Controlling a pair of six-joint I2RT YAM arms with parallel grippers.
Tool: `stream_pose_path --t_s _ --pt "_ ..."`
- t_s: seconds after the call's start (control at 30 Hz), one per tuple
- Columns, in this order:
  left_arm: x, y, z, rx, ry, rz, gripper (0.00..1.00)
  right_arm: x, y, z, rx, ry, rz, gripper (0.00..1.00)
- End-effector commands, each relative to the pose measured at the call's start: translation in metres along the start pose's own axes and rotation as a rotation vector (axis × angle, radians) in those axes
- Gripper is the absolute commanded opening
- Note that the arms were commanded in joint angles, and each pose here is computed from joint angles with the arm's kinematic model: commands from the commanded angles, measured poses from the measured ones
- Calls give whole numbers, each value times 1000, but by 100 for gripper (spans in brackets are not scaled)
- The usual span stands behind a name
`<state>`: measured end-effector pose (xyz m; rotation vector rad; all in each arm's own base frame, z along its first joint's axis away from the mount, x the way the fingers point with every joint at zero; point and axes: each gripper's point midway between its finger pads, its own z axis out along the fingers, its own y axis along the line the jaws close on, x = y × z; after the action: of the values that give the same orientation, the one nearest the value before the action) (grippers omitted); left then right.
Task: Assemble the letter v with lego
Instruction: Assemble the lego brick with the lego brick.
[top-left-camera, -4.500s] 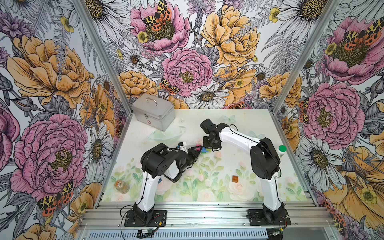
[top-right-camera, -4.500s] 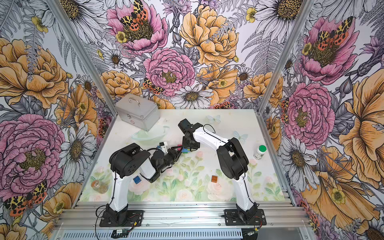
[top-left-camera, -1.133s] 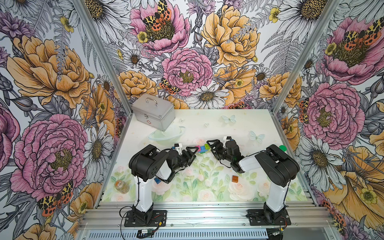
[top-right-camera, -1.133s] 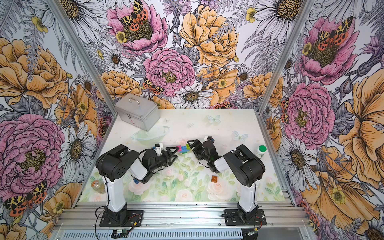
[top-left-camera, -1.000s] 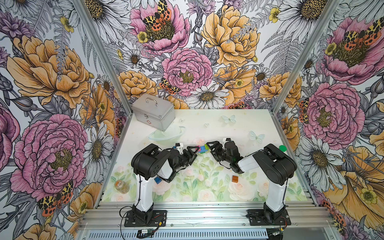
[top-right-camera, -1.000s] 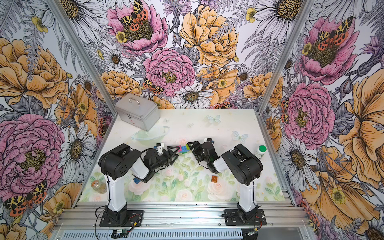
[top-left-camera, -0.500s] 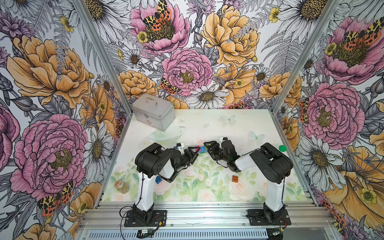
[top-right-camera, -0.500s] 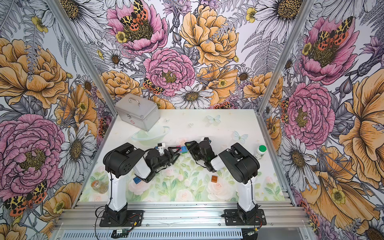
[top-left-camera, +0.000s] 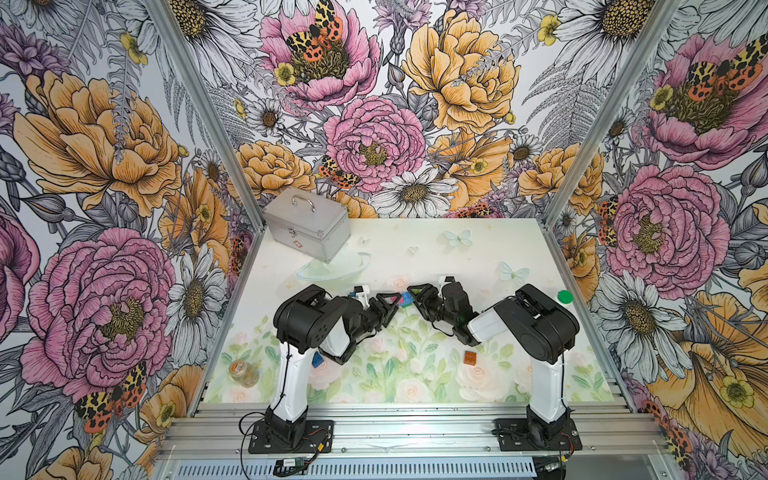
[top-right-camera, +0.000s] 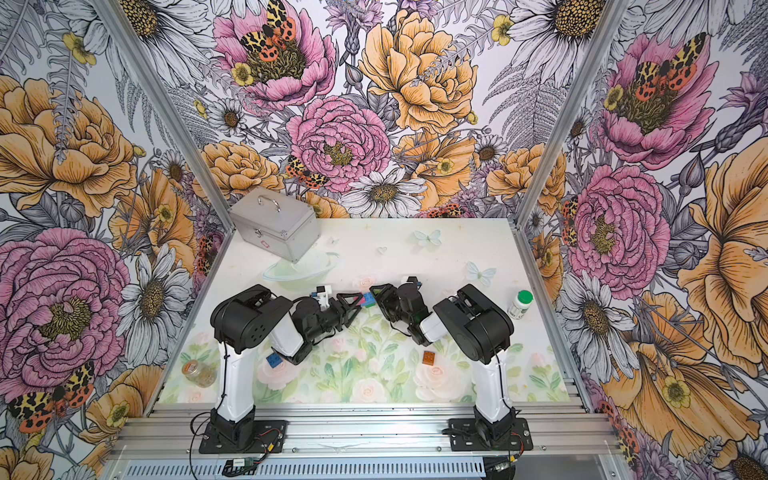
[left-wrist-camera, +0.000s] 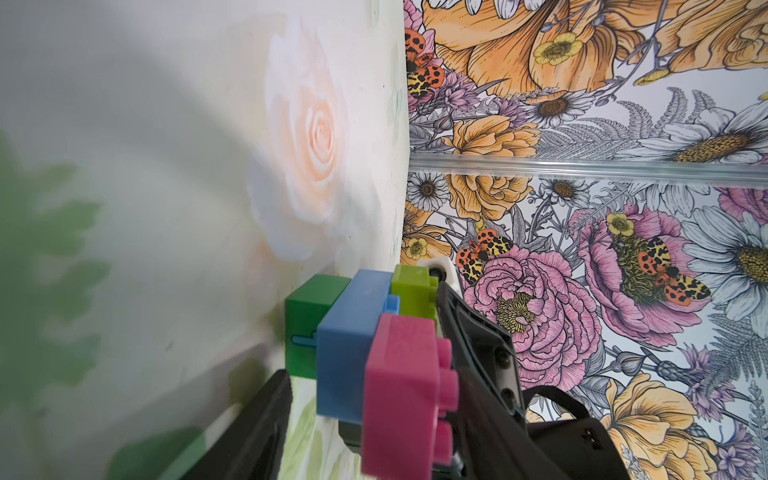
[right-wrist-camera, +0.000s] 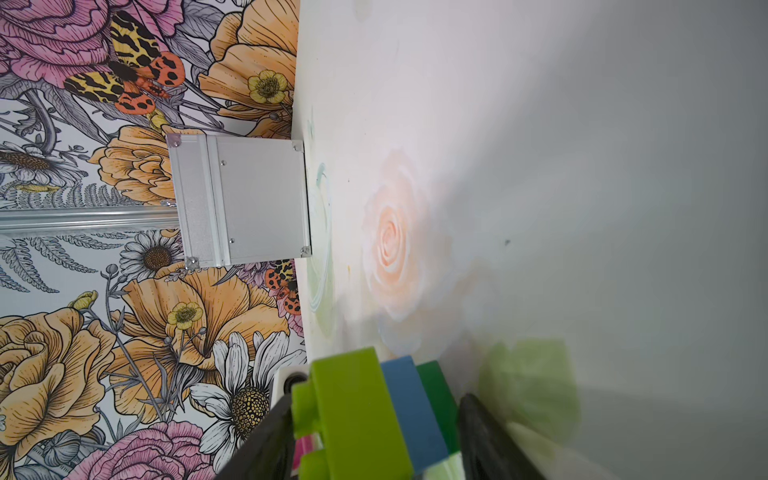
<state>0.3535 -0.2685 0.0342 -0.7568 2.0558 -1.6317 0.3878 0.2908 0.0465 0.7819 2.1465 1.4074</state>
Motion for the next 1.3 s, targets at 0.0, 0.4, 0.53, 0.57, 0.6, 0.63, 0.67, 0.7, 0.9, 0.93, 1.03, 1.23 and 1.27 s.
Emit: stream_pose_path --t_s 0.0,0.4,0.53,0.57,0.6,0.63,0.67,0.7,0.9,0.93,1.03,1.23,1.27 --pt "13 120 -25 -407 -6 -96 64 0 -3 4 3 -14 -1 61" --pt "11 123 -22 -407 -17 -103 54 2 -2 5 -3 -7 -9 57" --pt "11 124 -22 -409 -18 -102 55 3 -1 4 0 -8 -17 57" --pt "12 124 -21 -408 -15 -102 55 4 -2 4 3 -7 -17 55" --pt "12 125 -21 -411 -15 -102 54 4 -3 4 7 -6 -15 53" --pt "13 126 -21 -413 -14 -103 55 4 -4 5 9 -8 -13 53" --pt "13 127 -21 -415 -12 -106 54 4 -6 5 13 -8 -11 53" --pt "13 128 -20 -416 -11 -109 55 4 -7 5 14 -10 -9 52" --pt "15 127 -17 -407 -6 -108 54 5 -12 4 28 -10 -5 49" --pt "16 128 -17 -408 -5 -107 54 5 -13 4 29 -9 -4 49" --pt "16 128 -17 -409 -5 -104 50 5 -15 3 33 -12 -2 47" --pt "17 130 -18 -413 0 -95 47 8 -21 4 37 -11 0 47" --pt "18 131 -18 -417 0 -95 47 8 -22 3 36 -12 -1 47"
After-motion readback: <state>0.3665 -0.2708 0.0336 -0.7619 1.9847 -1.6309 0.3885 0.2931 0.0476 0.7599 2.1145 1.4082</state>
